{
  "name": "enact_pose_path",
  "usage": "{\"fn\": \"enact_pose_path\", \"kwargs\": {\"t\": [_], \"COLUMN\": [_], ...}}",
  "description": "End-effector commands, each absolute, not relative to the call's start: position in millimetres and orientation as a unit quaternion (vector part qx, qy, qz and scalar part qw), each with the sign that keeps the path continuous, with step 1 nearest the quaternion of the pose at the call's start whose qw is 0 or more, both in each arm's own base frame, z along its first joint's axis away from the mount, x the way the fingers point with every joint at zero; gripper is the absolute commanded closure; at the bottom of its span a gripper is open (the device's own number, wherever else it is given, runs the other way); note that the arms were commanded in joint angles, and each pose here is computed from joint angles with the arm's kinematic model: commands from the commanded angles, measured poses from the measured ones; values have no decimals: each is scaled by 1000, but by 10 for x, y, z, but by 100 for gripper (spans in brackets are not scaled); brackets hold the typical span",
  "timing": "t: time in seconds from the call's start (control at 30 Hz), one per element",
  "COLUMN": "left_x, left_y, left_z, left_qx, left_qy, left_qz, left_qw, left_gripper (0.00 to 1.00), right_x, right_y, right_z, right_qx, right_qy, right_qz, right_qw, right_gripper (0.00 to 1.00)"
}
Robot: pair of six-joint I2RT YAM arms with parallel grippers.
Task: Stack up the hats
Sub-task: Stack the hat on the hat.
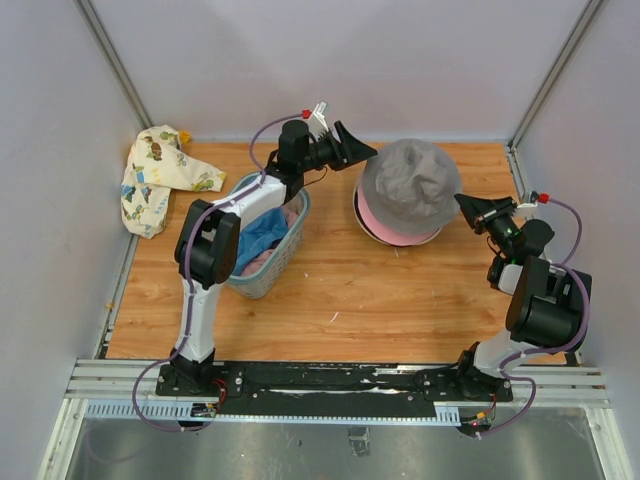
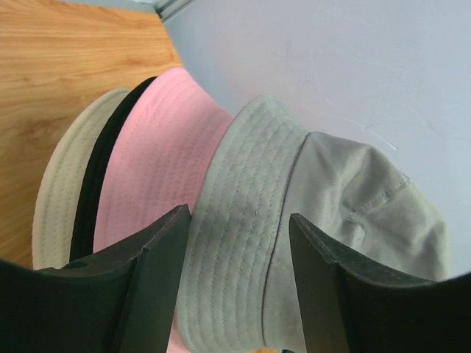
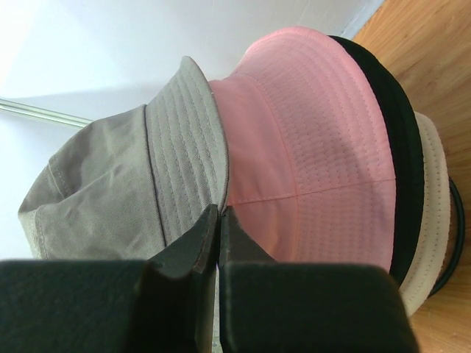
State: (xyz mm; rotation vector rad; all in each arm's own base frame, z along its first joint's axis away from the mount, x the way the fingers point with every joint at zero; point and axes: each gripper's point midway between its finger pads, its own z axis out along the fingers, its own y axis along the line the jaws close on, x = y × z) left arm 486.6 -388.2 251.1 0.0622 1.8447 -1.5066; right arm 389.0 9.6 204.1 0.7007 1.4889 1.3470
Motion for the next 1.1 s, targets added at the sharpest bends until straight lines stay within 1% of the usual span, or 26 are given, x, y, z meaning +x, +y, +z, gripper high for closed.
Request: {"fn": "enact_pose_path", "kwargs": {"t": [0.0,0.13,0.37,0.47,0.57,0.67,0.77,0.8,1.07], "left_x": [4823,4825,4850,4835,4827,4816,4820,4827,5001], "left_y": [-3960,-3988,-4003,-4013,-4025,-4038,-4035,-4027,-3873], "left_z": [2534,2455,2406,2445,2471,2473,2441,2426,2230], "left_qx": [41,43,41,44,45,47,47,45,-8], "left_qy": [692,695,693,683,675,668,665,667,704], "left_qz": [-628,-631,-636,-646,-657,-669,-673,-671,-623], "left_qw": [354,342,338,337,332,324,320,320,341], "left_gripper": [41,44,43,50,60,76,96,99,100], "right_x": [3928,3935,3956,3964,3977,3994,4018,4030,4174], "right_y": [4,7,22,18,23,19,4,-4,-85], "right_z": [2189,2188,2205,2200,2195,2190,2201,2207,2193], "right_qx": [270,270,268,268,268,270,272,272,284], "right_qy": [606,607,609,611,612,612,612,612,610], "right_qz": [546,545,544,541,540,539,537,536,532], "right_qw": [512,511,511,512,512,512,513,514,515], "right_gripper": [99,100,99,100,99,99,99,99,99]}}
